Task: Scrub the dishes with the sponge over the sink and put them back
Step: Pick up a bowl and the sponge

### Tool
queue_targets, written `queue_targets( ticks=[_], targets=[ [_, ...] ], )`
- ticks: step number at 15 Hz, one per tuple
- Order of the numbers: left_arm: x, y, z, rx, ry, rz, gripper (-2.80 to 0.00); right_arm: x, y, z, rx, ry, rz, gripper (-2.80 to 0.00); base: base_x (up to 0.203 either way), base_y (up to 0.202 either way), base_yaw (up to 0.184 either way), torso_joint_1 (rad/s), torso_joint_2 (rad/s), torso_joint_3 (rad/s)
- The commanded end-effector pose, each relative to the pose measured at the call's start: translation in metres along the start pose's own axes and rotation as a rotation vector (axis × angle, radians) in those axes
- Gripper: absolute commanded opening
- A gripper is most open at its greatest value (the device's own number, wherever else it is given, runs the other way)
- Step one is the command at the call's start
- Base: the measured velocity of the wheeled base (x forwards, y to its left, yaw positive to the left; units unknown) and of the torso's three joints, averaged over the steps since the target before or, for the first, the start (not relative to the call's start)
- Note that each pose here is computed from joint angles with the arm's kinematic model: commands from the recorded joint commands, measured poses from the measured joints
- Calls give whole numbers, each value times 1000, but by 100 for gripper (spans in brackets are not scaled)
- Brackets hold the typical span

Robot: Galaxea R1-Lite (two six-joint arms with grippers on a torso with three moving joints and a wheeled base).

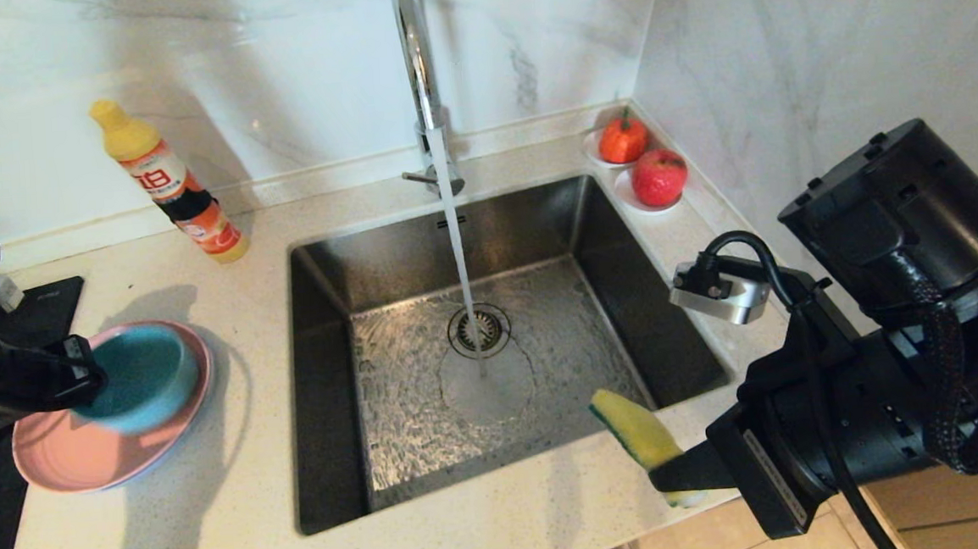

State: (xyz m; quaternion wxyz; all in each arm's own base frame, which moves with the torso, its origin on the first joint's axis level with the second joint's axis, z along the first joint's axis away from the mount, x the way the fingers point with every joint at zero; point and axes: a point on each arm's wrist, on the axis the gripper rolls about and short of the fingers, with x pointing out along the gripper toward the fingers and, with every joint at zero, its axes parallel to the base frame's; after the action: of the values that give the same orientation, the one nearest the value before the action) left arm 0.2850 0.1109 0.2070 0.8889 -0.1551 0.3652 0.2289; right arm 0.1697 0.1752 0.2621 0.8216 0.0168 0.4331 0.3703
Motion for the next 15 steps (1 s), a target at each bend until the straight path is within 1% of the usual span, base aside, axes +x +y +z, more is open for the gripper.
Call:
queue_targets(
  ticks=[1, 4, 6, 9, 11, 15],
  targets=[
    [-2, 1, -2, 0, 5, 1, -280, -1, -2, 0, 7, -1, -4, -280, 0, 0, 0, 0, 0, 0],
    [0, 1, -3, -7, 12, 2, -280, -3, -2, 0, 5, -6, -6, -280, 0, 0, 0, 0, 0, 0],
    [-9, 0, 2, -16, -19, -4, -280, -3, -2, 0, 5, -4, -6, -280, 0, 0, 0, 0, 0, 0],
    [-47, 0, 12, -26, -120, -25, -280, -4, -2, 0, 4, -9, -3, -280, 0, 0, 0, 0, 0, 0],
    [-73, 0, 18, -25, -170, -35, -280, -6, -2, 0, 4, -12, -2, -280, 0, 0, 0, 0, 0, 0],
    [-116, 1, 19, -18, -272, -59, -280, -8, -2, -3, 4, -11, -2, -280, 0, 0, 0, 0, 0, 0]
  ],
)
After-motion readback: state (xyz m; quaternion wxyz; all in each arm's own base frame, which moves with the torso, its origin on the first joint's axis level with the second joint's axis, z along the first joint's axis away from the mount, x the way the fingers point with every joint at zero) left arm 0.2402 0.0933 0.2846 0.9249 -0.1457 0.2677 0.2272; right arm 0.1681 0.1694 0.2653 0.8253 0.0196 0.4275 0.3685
